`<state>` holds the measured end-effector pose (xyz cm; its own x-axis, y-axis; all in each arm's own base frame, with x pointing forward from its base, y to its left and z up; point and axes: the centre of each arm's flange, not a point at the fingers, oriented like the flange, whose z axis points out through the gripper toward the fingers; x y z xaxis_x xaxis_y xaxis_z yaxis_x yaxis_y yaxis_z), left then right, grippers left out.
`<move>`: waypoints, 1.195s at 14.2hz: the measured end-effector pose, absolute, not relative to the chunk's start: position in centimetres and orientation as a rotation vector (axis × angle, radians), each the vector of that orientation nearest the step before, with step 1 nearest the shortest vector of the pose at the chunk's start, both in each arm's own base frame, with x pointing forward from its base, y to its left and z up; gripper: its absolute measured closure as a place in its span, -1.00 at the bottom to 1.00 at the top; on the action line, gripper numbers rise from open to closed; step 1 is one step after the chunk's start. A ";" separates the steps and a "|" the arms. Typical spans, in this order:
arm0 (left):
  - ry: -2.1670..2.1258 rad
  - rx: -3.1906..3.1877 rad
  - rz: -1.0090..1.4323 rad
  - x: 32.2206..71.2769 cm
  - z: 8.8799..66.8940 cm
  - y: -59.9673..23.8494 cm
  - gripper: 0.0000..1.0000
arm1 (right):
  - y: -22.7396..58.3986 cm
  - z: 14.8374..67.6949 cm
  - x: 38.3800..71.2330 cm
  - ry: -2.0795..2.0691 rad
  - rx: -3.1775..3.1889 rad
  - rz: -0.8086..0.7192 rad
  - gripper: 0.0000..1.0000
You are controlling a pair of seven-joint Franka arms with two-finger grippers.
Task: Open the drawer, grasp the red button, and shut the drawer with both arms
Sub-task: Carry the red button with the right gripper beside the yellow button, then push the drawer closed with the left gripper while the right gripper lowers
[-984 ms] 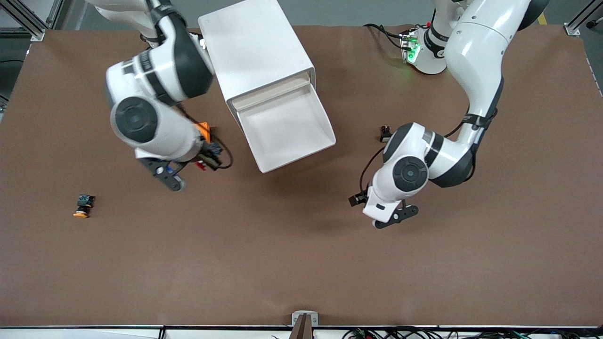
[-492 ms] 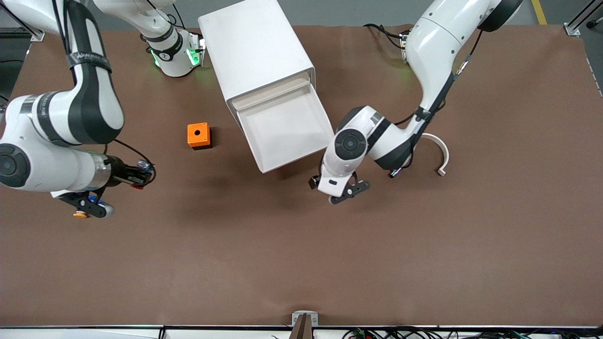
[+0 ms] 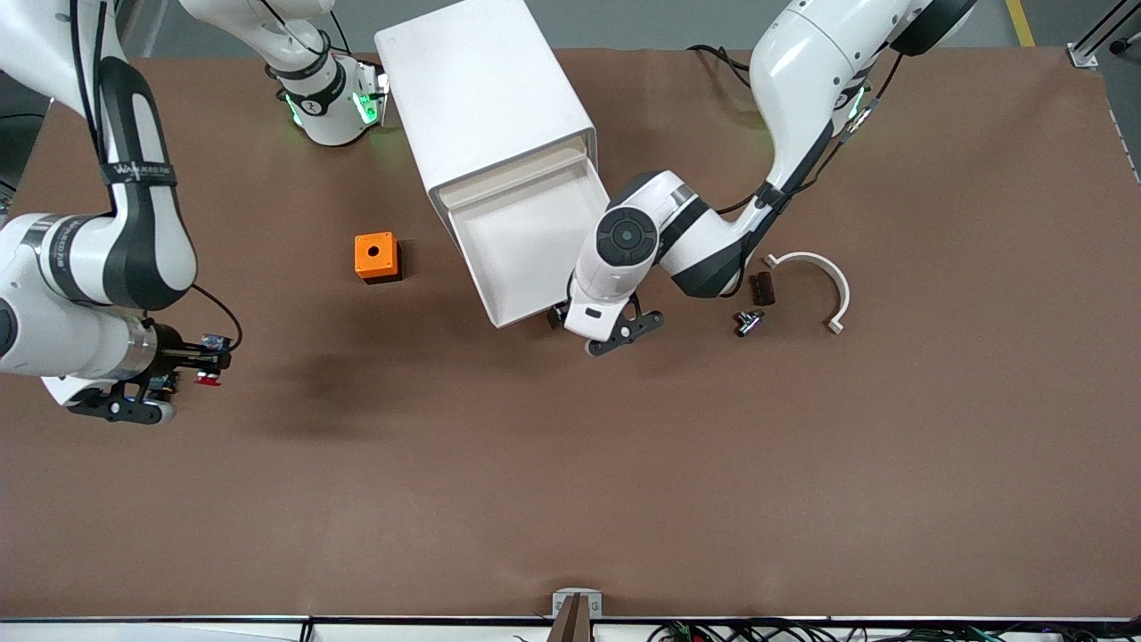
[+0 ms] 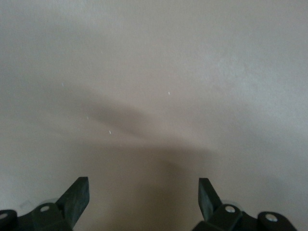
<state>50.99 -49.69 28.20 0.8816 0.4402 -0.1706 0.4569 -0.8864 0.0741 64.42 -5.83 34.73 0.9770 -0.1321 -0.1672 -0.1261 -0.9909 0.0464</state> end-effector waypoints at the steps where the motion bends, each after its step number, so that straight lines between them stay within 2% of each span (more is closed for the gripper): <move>1: 0.721 2.931 -0.236 50.5 28.3 -50.1 -1.00 | -7.1 33.7 64.6 -0.180 3.091 -0.250 0.14; 10: 0.795 2.874 -0.374 43.5 30.2 -55.9 -1.00 | -11.6 25.0 65.6 -0.152 3.069 -0.113 0.14; 17: 0.755 2.876 -0.421 39.9 30.8 -58.3 -1.00 | -13.0 21.9 65.1 -0.170 3.063 -0.129 0.14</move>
<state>39.88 -58.29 30.83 0.8350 0.4599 -0.3020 0.4986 -0.8646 0.0621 65.12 -13.01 21.85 0.9903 -0.1135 -0.0799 -0.1076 -0.9914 0.0752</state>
